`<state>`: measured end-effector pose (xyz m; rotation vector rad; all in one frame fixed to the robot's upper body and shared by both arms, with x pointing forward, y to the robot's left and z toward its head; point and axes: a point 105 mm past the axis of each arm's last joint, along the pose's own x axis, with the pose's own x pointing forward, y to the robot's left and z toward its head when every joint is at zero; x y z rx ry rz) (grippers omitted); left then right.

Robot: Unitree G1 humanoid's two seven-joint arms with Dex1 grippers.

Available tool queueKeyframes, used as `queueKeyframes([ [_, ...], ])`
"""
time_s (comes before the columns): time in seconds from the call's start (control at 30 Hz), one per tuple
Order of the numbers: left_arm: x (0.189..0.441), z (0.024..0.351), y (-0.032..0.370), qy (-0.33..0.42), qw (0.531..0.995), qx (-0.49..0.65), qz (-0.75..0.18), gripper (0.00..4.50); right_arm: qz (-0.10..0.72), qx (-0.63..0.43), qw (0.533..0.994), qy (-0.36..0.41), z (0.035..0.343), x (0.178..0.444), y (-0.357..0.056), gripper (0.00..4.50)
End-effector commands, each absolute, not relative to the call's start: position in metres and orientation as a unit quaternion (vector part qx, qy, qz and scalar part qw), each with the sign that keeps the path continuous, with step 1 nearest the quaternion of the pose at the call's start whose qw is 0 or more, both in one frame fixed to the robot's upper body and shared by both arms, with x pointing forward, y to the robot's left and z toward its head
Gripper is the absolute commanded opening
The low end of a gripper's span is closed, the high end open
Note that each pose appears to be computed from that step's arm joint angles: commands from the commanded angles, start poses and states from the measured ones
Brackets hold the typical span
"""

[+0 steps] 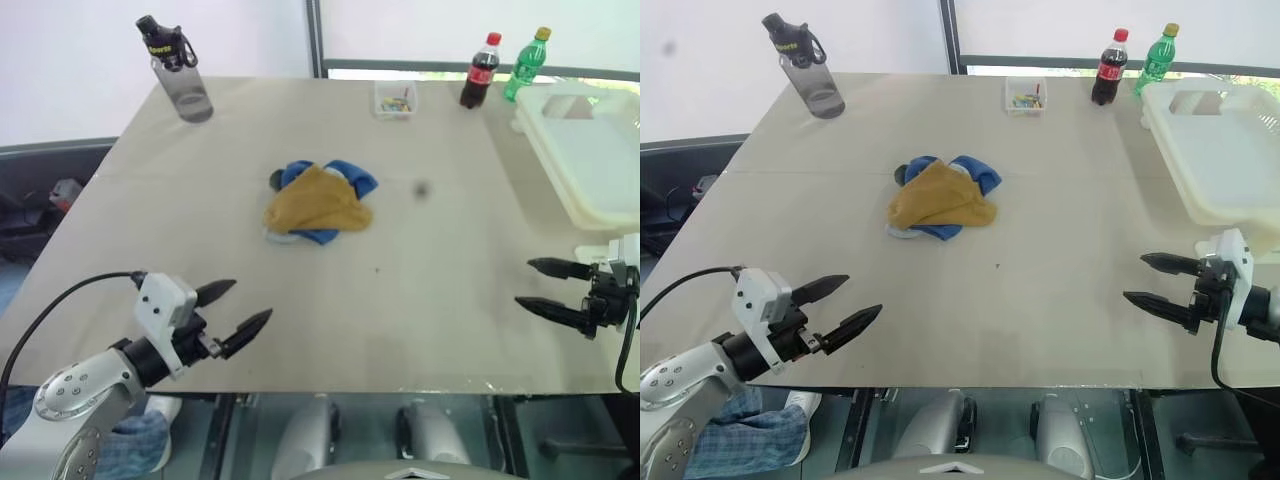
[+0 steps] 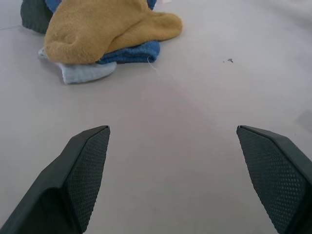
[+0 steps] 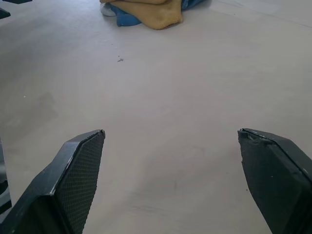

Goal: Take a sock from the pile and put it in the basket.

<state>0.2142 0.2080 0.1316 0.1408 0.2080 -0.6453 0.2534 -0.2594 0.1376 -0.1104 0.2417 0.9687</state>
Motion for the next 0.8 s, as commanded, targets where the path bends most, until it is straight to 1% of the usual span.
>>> queueKeyframes([
  [0.03, 0.214, 0.140, 0.206, 0.087, 0.940, 0.077, -0.320, 4.46, 0.465, -0.071, 0.878, 0.092, 0.151, 0.256, -0.257, 4.50],
  [0.2, 0.216, 0.144, 0.206, 0.076, 0.941, 0.078, -0.319, 4.46, 0.467, -0.070, 0.877, 0.089, 0.150, 0.259, -0.252, 4.50],
  [0.5, 0.212, 0.166, 0.202, 0.017, 0.941, 0.056, -0.333, 4.46, 0.501, -0.051, 0.861, 0.064, 0.150, 0.269, -0.224, 4.50],
  [0.63, 0.210, 0.165, 0.205, 0.021, 0.944, 0.059, -0.323, 4.46, 0.512, -0.046, 0.856, 0.056, 0.151, 0.273, -0.215, 4.50],
  [0.7, 0.209, 0.164, 0.206, 0.022, 0.945, 0.058, -0.322, 4.46, 0.514, -0.048, 0.855, 0.049, 0.152, 0.278, -0.211, 4.50],
  [0.8, 0.210, 0.165, 0.209, 0.019, 0.949, 0.057, -0.310, 4.46, 0.496, -0.064, 0.865, 0.030, 0.153, 0.299, -0.192, 4.50],
])
